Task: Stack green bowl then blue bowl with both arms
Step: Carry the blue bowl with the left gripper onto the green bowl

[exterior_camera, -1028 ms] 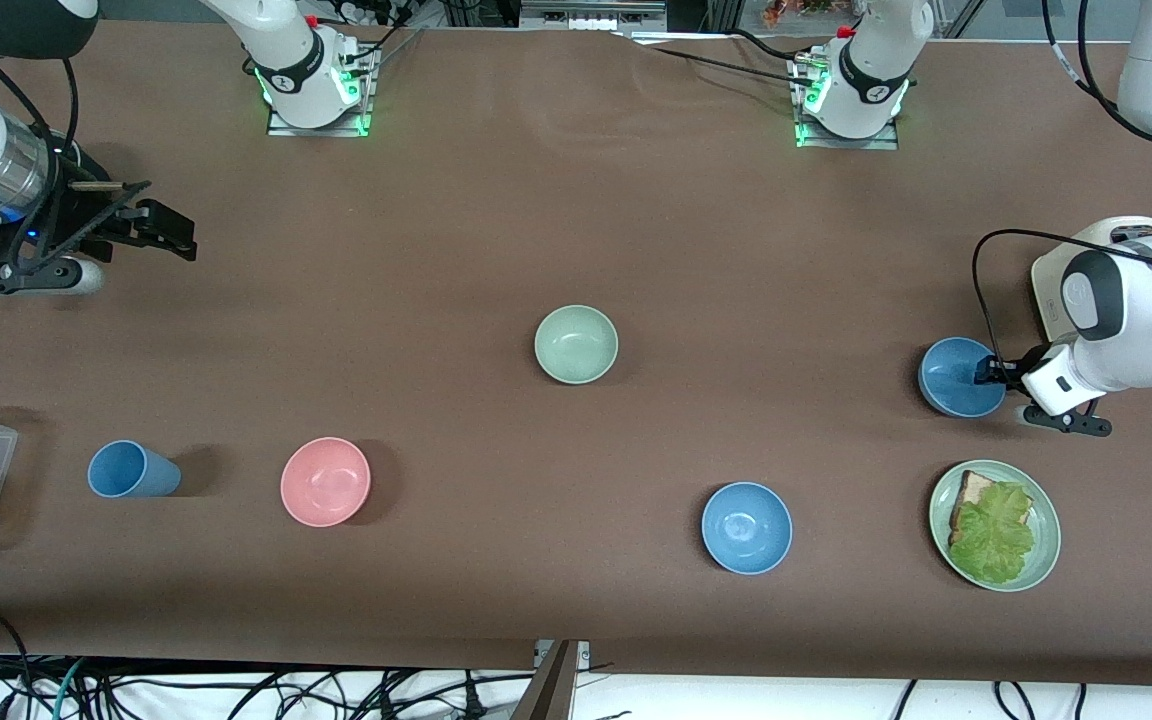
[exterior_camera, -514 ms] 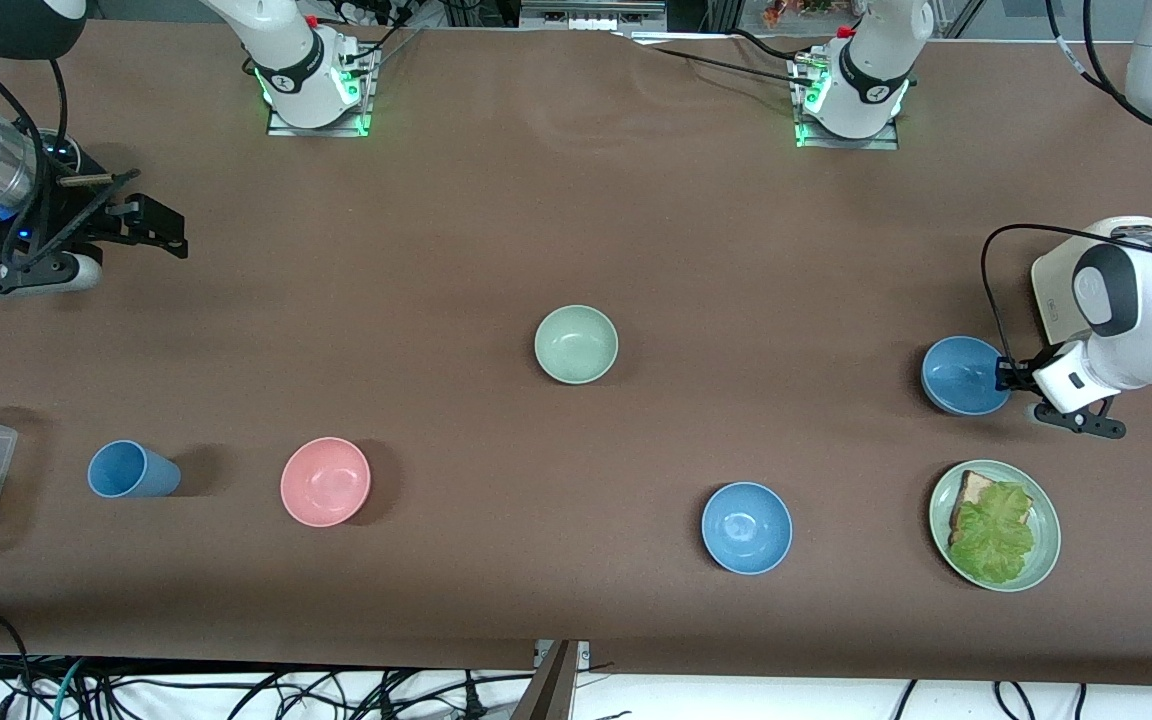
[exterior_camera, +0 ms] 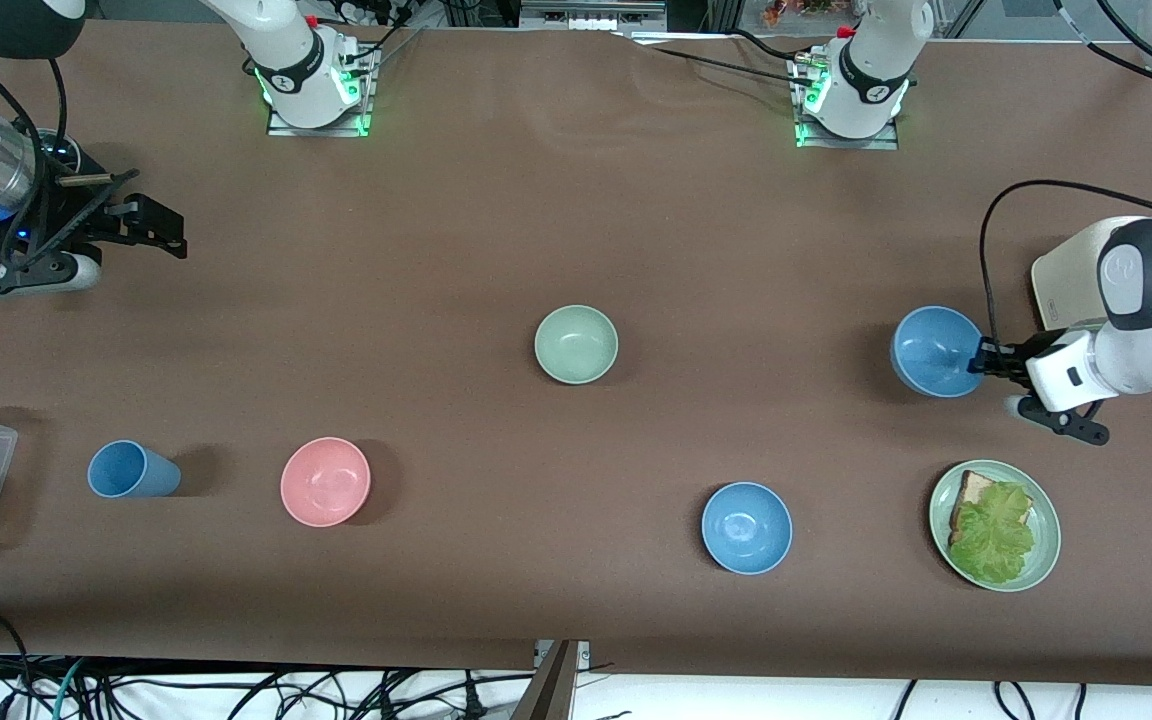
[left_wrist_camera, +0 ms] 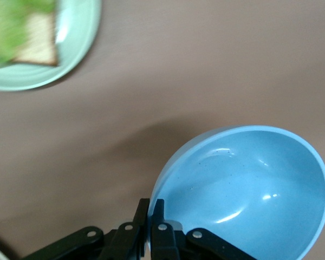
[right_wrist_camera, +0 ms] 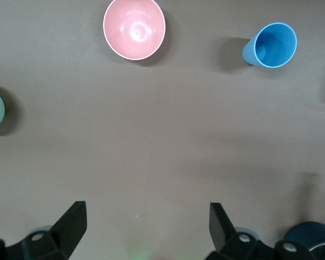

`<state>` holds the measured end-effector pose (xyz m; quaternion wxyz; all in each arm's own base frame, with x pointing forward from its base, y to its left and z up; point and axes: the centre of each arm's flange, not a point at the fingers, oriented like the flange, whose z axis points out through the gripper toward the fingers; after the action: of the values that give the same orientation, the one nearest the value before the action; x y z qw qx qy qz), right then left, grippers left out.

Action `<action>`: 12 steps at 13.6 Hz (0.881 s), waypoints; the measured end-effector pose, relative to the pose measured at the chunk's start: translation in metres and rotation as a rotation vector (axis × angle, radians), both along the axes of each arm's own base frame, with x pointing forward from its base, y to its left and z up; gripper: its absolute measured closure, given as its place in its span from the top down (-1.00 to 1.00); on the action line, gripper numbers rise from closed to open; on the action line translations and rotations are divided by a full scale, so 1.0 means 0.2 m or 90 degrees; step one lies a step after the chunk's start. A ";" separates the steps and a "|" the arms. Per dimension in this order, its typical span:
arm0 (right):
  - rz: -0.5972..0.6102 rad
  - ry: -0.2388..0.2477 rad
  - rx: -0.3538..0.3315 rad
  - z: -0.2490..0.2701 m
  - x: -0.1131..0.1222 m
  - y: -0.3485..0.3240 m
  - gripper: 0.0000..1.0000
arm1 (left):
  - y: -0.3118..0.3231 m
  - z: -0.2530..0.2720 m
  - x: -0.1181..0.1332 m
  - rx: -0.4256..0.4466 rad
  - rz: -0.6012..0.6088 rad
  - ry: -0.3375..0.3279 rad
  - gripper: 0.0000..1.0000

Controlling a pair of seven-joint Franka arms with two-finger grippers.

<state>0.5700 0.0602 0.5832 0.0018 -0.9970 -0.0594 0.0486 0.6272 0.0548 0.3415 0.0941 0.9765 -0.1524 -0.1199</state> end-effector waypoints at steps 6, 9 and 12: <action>-0.001 0.000 -0.001 0.00 0.00 0.00 1.00 | -1.16 0.24 -0.09 0.011 0.064 0.032 -0.89; -0.001 0.000 -0.001 0.00 0.00 0.00 1.00 | -1.73 0.20 -0.19 0.027 0.101 0.038 -0.89; -0.001 0.000 -0.001 0.00 0.00 -0.01 1.00 | -2.08 0.08 -0.19 0.015 0.157 0.043 -0.89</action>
<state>0.5708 0.0591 0.5833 0.0008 -0.9971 -0.0586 0.0483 0.5892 -0.3608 0.3576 0.1020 0.9842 -0.0267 -0.1420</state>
